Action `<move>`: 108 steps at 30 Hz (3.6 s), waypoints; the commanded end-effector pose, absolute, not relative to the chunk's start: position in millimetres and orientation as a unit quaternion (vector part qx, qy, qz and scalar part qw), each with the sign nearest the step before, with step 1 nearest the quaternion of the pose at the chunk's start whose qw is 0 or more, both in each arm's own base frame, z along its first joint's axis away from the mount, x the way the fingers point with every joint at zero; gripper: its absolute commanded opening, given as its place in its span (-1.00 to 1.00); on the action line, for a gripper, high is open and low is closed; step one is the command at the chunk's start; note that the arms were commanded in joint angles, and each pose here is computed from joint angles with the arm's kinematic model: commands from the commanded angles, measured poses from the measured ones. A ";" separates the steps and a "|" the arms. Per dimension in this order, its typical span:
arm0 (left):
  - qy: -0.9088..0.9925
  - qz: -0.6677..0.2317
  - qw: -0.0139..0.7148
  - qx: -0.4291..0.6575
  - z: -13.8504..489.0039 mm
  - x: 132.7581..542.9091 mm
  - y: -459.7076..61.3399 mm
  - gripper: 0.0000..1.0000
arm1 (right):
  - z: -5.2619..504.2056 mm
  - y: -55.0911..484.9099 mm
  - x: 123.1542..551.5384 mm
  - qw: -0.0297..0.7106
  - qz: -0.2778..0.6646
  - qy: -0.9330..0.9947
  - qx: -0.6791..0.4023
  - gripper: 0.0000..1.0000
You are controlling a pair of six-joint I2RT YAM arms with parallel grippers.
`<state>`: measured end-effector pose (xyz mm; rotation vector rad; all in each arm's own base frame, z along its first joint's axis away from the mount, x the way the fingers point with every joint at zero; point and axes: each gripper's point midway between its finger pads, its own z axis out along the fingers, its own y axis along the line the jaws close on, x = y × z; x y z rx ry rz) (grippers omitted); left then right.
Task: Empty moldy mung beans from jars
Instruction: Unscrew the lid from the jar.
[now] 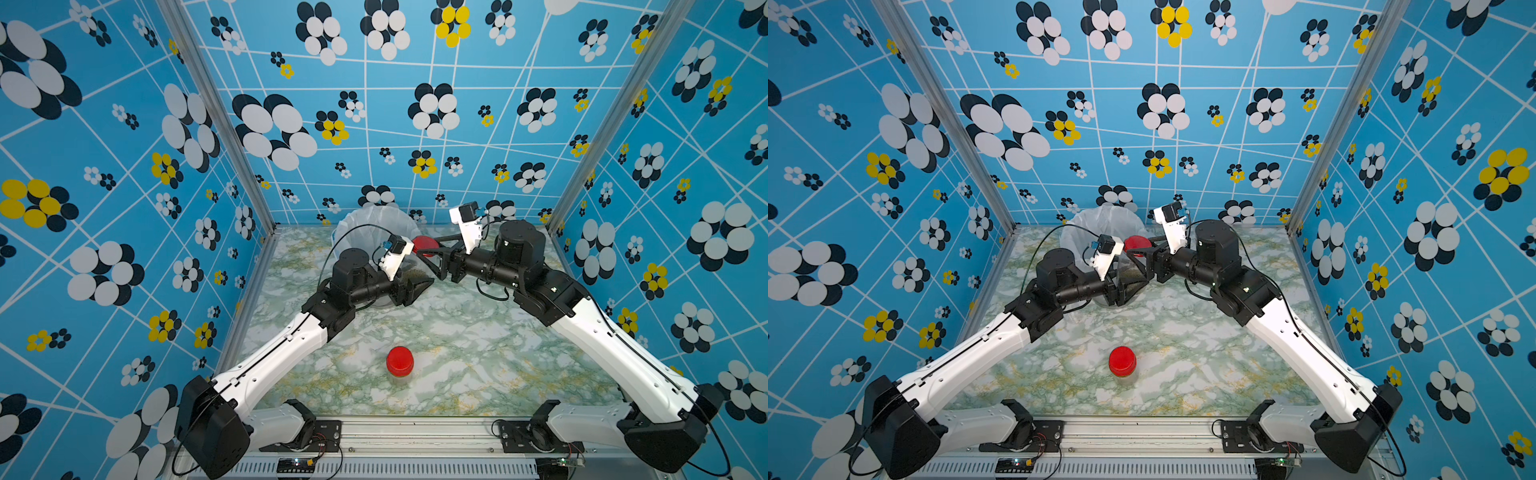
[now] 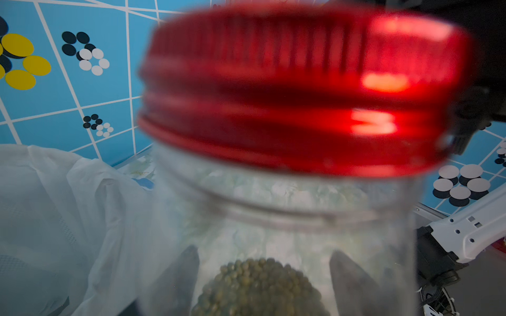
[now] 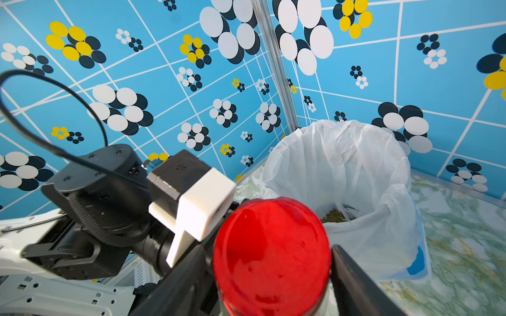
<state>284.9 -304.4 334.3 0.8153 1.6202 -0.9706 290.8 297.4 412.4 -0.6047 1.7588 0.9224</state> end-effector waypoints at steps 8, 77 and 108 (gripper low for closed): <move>0.626 -0.421 0.550 0.358 365.9 277.8 -308.4 -0.41 | 424.7 300.0 292.3 0.509 0.403 0.717 -0.253 0.15; 0.624 -0.476 0.493 0.376 349.4 275.0 -292.9 -0.45 | 409.9 323.4 222.2 0.401 0.508 0.559 -0.518 -0.08; 0.674 -0.398 0.521 0.340 342.3 298.7 -276.5 -0.38 | 416.8 313.0 277.1 0.439 0.466 0.683 -0.352 0.67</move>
